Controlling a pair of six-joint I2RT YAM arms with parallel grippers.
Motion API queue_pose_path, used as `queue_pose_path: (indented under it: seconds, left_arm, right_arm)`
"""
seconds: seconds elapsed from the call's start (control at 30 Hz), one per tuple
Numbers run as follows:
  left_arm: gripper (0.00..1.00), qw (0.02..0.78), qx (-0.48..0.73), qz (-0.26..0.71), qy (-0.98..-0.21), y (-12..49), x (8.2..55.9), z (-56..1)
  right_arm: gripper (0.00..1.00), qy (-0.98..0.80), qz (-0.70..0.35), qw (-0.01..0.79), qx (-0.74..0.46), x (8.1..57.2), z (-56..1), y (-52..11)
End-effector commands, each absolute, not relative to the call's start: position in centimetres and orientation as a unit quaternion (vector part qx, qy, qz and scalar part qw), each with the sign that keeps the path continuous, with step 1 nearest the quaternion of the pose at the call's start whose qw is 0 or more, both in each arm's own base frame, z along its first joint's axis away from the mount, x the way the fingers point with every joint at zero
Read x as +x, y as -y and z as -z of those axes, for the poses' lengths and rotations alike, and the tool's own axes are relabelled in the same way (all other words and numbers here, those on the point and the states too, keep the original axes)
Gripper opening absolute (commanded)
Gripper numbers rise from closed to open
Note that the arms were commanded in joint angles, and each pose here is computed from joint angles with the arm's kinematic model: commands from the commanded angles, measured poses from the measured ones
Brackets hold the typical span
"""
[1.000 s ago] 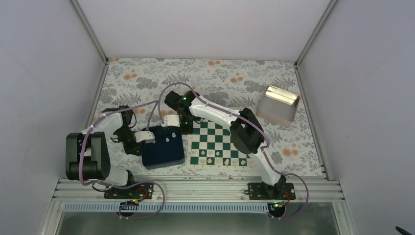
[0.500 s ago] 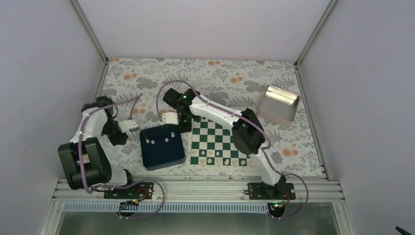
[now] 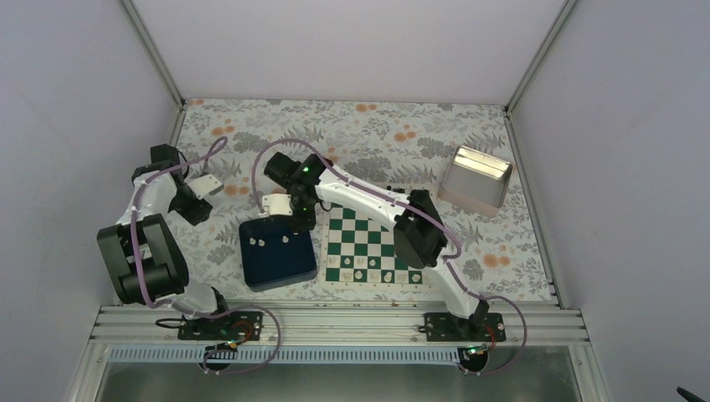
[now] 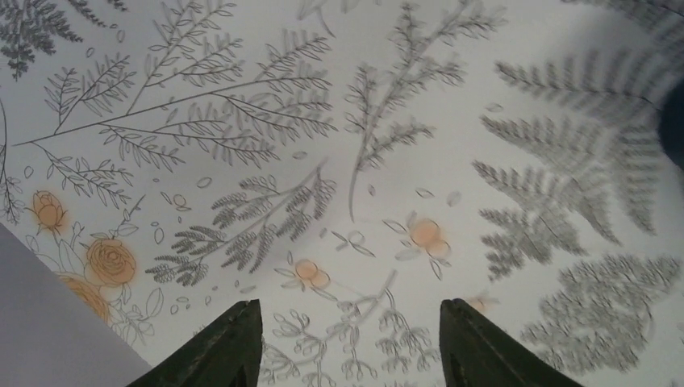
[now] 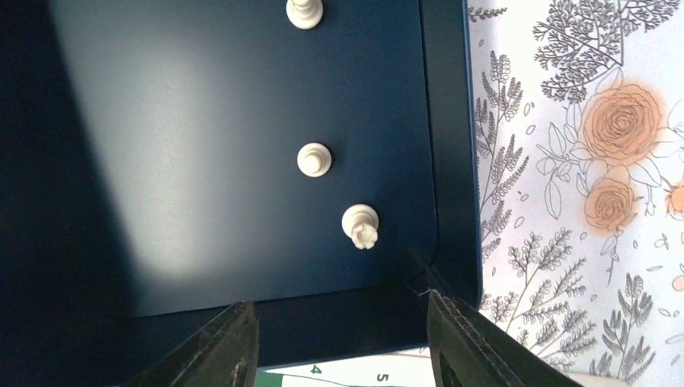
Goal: Set up the chess pieces on the board
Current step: Pick up the chess piece from the storage box.
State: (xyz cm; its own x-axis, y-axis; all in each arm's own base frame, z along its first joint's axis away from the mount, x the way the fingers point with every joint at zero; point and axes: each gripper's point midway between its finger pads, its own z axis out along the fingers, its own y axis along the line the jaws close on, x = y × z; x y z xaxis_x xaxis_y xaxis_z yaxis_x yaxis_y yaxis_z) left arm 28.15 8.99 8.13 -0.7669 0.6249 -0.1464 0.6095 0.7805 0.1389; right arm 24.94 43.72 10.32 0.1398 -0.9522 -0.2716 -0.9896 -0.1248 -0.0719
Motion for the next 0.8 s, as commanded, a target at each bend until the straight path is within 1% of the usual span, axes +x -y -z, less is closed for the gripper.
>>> queue_pose_path:
  seconds: [0.0, 0.13, 0.2, 0.23, 0.27, 0.3, 0.33, 0.37, 0.6, 0.77]
  left_arm:
    - [0.58, 0.134, 0.276, -0.066, -0.950, -9.9, 30.6, -7.3]
    - [0.64, 0.168, 0.260, -0.070, -0.948, -9.7, 31.5, -7.7]
    - [0.73, 0.183, 0.250, -0.072, -0.948, -9.7, 32.0, -8.2]
    - [0.74, 0.187, 0.246, -0.069, -0.949, -9.7, 32.1, -8.3]
    - [0.78, 0.191, 0.241, -0.066, -0.949, -9.6, 32.3, -8.4]
    - [0.86, 0.195, 0.236, -0.064, -0.950, -9.6, 32.5, -8.5]
    - [0.98, 0.198, 0.229, -0.063, -0.951, -9.6, 32.7, -8.5]
    - [1.00, 0.200, 0.224, -0.063, -0.952, -9.6, 32.8, -8.5]
    - [1.00, 0.225, 0.194, -0.035, -0.954, -8.7, 33.5, -8.6]
    - [1.00, 0.228, 0.180, -0.038, -0.956, -8.7, 33.1, -8.5]
  right_arm:
    - [0.56, -0.641, -0.076, 0.102, -0.757, 25.1, -8.5, -44.1]
    - [0.58, -0.639, -0.075, 0.099, -0.759, 25.3, -7.4, -44.4]
    - [0.58, -0.637, -0.078, 0.099, -0.760, 25.3, -7.0, -44.7]
    - [0.58, -0.637, -0.078, 0.097, -0.761, 25.4, -6.7, -44.8]
    - [0.58, -0.636, -0.078, 0.099, -0.761, 25.5, -6.6, -45.0]
    - [0.58, -0.636, -0.076, 0.099, -0.761, 25.6, -6.4, -45.1]
    - [0.59, -0.636, -0.075, 0.100, -0.761, 25.7, -6.2, -45.2]
    - [0.60, -0.636, -0.074, 0.102, -0.761, 25.8, -6.1, -45.3]
    - [0.61, -0.636, -0.066, 0.104, -0.762, 26.4, -5.1, -45.6]
    - [0.60, -0.638, -0.052, 0.108, -0.761, 26.9, -4.5, -45.6]
